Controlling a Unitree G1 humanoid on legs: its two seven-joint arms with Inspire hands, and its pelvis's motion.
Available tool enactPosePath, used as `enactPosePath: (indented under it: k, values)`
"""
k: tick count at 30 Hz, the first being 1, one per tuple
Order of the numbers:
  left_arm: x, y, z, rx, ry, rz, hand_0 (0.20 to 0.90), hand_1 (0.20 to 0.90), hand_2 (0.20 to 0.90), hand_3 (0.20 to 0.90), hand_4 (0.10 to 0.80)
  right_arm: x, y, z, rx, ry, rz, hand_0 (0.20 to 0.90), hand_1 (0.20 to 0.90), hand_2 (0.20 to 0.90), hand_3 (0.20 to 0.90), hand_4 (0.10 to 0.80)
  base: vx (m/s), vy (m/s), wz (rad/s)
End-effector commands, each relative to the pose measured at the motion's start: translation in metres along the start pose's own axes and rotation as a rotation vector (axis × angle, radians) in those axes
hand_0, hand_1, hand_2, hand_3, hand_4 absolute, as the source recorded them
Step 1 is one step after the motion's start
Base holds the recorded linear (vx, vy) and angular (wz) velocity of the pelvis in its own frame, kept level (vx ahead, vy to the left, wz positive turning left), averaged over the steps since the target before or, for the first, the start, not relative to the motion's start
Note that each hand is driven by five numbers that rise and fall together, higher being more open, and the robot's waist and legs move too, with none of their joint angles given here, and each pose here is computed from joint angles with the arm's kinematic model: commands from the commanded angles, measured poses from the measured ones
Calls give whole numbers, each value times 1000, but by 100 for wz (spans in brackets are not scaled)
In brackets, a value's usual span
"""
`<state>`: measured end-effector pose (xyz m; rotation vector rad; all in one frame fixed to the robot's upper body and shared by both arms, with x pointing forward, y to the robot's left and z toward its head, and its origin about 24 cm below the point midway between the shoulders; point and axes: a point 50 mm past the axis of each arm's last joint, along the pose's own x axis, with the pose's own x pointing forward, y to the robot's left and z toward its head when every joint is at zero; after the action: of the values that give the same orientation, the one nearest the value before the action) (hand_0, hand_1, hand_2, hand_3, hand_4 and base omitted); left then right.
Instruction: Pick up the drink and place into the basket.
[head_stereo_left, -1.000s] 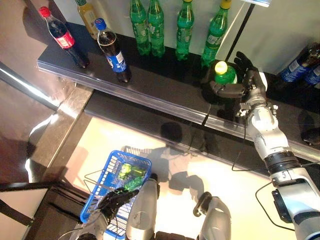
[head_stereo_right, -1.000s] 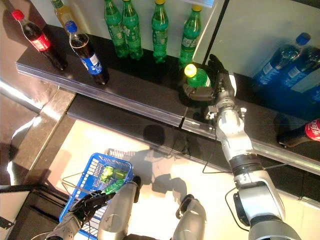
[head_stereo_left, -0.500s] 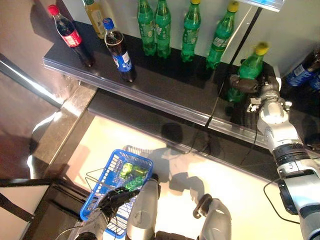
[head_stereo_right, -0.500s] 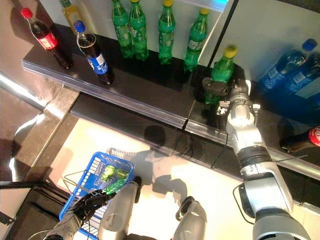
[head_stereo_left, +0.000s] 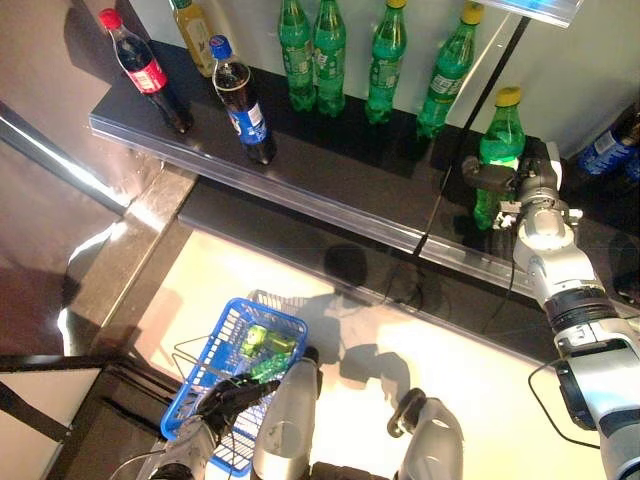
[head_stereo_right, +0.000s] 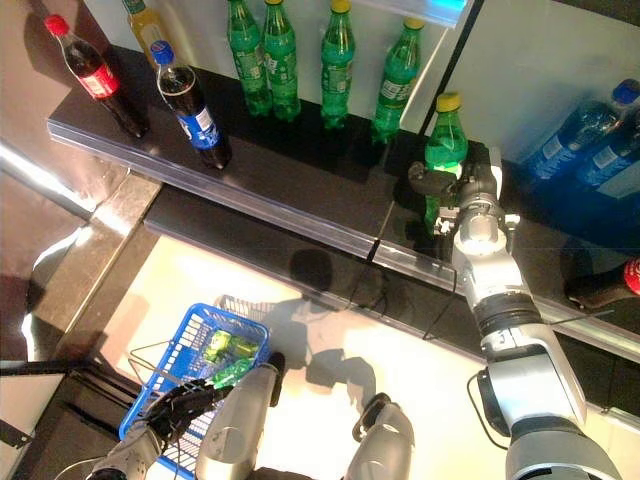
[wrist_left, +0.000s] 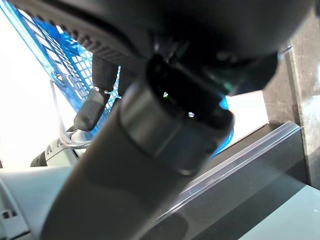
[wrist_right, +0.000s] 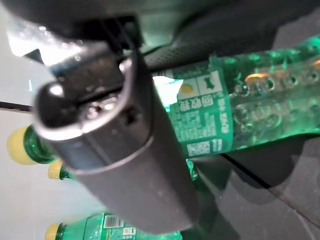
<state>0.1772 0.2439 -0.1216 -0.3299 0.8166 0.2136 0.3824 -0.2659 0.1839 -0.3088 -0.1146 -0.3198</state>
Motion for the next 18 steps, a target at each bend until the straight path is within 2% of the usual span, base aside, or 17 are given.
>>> enactPosePath:
  k: [1,11,18]
  values:
    - [-8,3,8,91,-85,-87,300,300,300,200,100,10,-30,48,10,-170,-93,300,300,300,200,100,0,0,0]
    - [-9,5,7,88,-87,-85,300,300,300,200,100,7,-27,54,19,-227,-79,300,300,300,200,100,0,0,0]
    - [-12,10,3,71,-90,-73,300,300,300,200,100,-5,-15,55,52,-301,-20,300,300,300,200,100,19,-12,-1]
